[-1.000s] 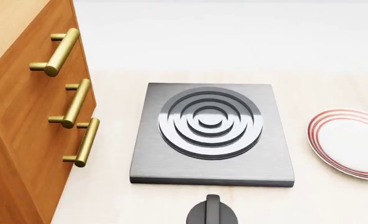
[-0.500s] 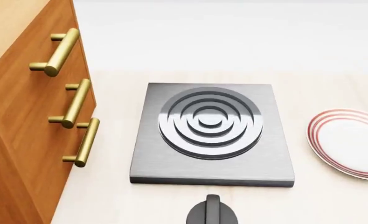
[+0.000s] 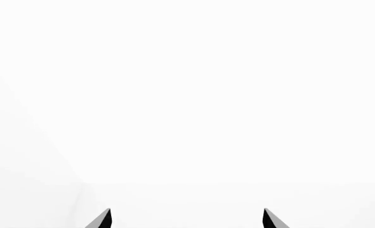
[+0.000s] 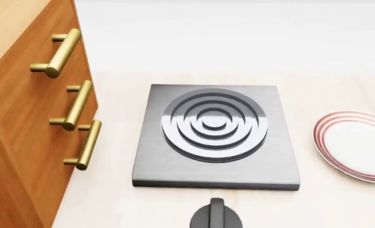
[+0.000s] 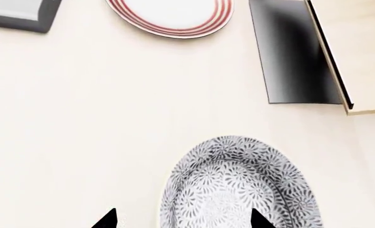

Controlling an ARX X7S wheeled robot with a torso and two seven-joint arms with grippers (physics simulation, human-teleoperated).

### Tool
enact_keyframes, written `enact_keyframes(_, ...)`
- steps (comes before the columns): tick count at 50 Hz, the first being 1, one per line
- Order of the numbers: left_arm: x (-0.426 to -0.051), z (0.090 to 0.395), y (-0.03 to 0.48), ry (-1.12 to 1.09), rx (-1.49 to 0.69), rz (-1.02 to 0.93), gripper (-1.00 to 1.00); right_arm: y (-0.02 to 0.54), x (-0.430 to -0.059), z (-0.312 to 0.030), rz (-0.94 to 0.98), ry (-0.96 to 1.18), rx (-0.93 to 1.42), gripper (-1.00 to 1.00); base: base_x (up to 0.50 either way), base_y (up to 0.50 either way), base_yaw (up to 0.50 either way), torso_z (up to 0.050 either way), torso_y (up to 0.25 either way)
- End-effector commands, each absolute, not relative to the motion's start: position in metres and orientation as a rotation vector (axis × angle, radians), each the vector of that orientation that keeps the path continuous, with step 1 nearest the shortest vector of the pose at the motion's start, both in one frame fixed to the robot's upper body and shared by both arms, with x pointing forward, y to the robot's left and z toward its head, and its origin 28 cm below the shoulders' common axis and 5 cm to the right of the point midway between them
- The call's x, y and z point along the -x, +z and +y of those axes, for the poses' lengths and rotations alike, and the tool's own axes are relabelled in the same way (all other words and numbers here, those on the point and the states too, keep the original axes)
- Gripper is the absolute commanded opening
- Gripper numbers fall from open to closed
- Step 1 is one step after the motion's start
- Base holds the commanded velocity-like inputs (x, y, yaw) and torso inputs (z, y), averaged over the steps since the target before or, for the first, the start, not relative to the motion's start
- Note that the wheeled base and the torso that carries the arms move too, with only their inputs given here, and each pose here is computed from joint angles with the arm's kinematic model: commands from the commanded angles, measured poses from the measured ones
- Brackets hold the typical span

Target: Put the bowl on the stove.

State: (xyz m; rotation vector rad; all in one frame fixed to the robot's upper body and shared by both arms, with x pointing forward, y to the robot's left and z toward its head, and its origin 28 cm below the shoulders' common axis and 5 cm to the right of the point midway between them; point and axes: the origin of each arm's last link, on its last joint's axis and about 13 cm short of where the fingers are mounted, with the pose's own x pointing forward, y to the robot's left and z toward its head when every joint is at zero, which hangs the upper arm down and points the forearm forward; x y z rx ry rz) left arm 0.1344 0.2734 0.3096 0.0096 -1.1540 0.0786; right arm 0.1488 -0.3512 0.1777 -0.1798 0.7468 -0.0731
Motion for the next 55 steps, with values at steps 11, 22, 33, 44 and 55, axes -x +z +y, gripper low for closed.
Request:
enact_keyframes(11, -0.135, 0.276, 0.310, 0.082, -0.014, -1.175, 1.00, 0.153, -0.152, -0.351, 0.766, -0.100, 0.126, 1.00, 0.00, 0.00, 0.00, 0.000, 0.000)
enact_keyframes(22, -0.136, 0.276, 0.309, 0.082, -0.012, -1.172, 1.00, 0.144, -0.155, -0.350, 0.777, -0.108, 0.112, 1.00, 0.00, 0.00, 0.00, 0.000, 0.000)
enact_keyframes(33, -0.136, 0.275, 0.309, 0.080, -0.013, -1.171, 1.00, 0.137, -0.159, -0.347, 0.789, -0.110, 0.099, 1.00, 0.00, 0.00, 0.00, 0.000, 0.000)
enact_keyframes(44, -0.135, 0.275, 0.309, 0.083, -0.016, -1.174, 1.00, 0.132, -0.163, -0.348, 0.790, -0.130, 0.114, 1.00, 0.00, 0.00, 0.00, 0.000, 0.000)
enact_keyframes(55, -0.136, 0.274, 0.309, 0.078, -0.016, -1.172, 1.00, 0.123, -0.169, -0.346, 0.802, -0.140, 0.100, 1.00, 0.00, 0.00, 0.00, 0.000, 0.000)
